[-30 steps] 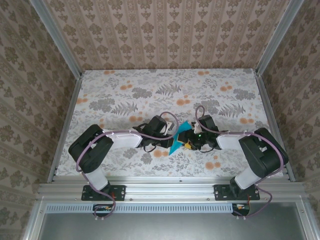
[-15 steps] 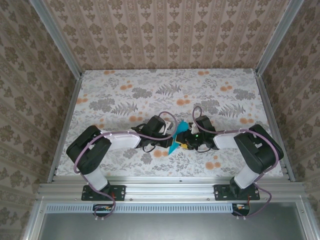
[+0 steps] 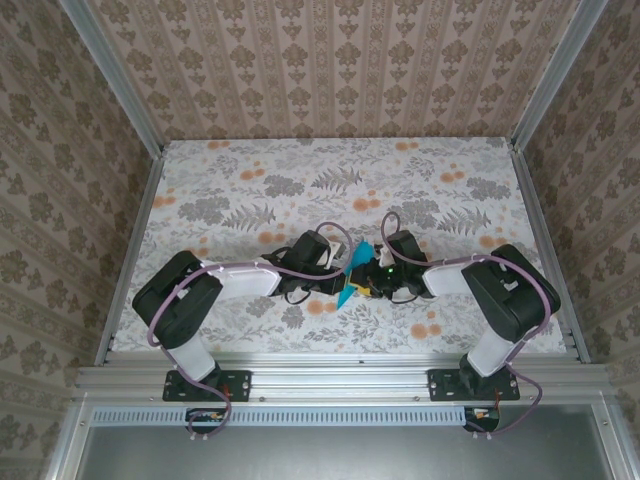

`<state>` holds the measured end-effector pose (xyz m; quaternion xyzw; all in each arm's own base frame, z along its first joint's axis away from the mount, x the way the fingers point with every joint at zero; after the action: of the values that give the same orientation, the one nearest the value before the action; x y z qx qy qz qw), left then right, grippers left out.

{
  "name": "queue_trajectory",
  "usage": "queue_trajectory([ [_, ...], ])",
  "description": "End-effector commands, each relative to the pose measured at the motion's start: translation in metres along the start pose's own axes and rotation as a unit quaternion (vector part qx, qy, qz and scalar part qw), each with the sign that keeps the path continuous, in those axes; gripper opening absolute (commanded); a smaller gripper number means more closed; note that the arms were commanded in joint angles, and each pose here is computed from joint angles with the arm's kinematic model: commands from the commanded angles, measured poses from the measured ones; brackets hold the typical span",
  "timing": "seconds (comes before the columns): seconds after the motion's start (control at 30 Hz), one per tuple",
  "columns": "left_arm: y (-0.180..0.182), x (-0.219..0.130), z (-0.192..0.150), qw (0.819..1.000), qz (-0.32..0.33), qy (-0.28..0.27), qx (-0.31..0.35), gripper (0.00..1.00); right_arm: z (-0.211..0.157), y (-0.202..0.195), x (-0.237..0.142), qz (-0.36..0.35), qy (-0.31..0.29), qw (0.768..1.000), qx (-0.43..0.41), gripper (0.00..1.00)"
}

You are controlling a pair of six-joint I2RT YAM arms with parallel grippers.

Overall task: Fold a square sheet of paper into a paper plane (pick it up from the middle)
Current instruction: Move a paper plane to the center of the table.

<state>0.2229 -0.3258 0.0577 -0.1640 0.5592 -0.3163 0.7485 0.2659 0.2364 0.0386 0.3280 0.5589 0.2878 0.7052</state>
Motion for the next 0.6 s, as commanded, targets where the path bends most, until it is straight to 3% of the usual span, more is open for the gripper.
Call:
queue_trajectory([
  [0.0,-0.008,-0.007,0.007,1.000,-0.024,-0.012,-0.009,0.09,0.007,0.005,0.005,0.000,-0.004,1.000,-0.010,0.28],
  [0.33,-0.007,-0.013,0.009,0.999,-0.026,-0.016,-0.013,0.19,0.006,-0.003,-0.011,-0.085,0.010,0.994,-0.063,0.09],
  [0.57,-0.017,-0.024,0.011,0.999,-0.046,-0.023,-0.013,0.31,0.007,-0.003,-0.046,-0.185,0.047,0.972,-0.138,0.05],
])
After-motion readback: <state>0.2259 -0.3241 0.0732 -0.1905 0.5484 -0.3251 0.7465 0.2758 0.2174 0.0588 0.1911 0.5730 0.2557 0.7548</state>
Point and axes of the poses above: each hand's point on the last joint's axis, 136 mm out from that joint toward the fingers, its own x axis out along the fingers, its own y axis along the line the jaws close on, z = x × y, the point moved 2 cm from there along -x, back along the fingers, and after that the axes turned 14 degrees about -x, right-handed, at the moved point
